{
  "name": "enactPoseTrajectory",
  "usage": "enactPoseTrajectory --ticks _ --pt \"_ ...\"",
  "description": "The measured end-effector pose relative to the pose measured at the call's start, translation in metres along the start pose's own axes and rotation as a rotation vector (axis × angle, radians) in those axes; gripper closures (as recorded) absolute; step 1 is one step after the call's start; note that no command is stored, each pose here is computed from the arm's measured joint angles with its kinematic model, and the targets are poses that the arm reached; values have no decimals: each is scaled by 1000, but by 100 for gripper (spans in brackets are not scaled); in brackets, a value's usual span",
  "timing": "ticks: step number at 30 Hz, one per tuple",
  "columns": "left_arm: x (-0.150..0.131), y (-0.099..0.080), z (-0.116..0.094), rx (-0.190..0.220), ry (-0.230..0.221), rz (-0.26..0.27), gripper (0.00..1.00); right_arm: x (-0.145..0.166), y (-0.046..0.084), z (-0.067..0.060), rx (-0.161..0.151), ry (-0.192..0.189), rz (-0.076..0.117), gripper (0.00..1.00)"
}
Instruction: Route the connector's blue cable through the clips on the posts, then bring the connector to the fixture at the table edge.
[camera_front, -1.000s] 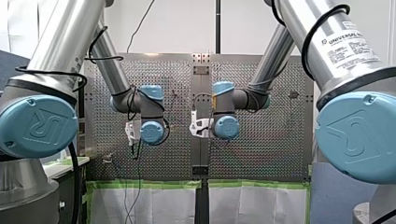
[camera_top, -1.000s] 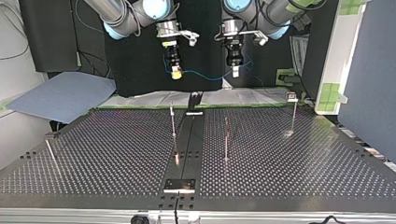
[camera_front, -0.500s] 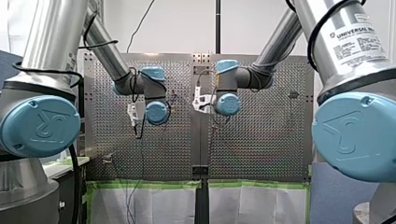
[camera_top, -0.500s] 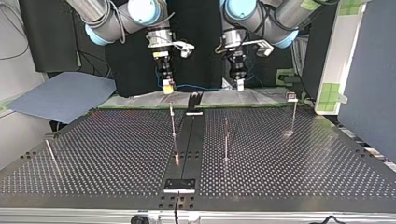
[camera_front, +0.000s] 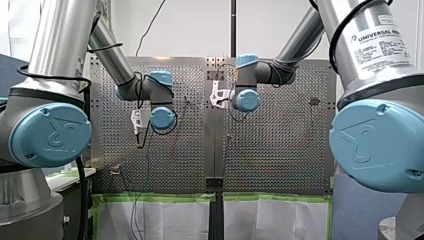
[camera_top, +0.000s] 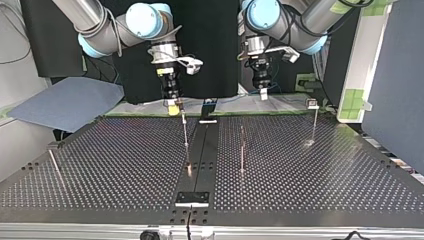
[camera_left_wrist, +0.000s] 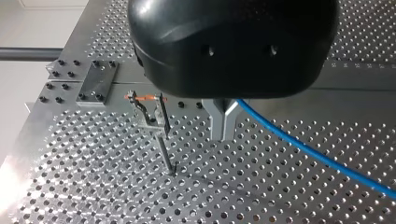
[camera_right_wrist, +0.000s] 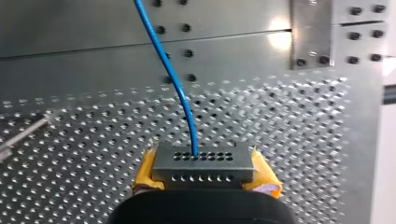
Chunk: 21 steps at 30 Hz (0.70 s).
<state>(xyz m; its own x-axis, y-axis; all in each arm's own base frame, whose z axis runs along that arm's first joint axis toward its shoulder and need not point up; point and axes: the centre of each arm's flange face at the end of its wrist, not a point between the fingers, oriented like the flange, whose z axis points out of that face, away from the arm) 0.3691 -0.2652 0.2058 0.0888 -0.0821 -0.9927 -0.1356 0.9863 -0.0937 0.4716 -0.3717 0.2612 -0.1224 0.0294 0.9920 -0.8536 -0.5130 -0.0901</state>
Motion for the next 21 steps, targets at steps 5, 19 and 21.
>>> enactPoseTrajectory --ticks 5,19,21 --pt "-2 2 11 10 -3 0 100 -19 1 6 6 -19 -3 100" --pt "-17 22 61 13 -27 -1 100 -25 3 24 30 -18 6 100" --pt "-20 25 67 10 -31 -1 100 -23 3 26 31 -17 8 100"
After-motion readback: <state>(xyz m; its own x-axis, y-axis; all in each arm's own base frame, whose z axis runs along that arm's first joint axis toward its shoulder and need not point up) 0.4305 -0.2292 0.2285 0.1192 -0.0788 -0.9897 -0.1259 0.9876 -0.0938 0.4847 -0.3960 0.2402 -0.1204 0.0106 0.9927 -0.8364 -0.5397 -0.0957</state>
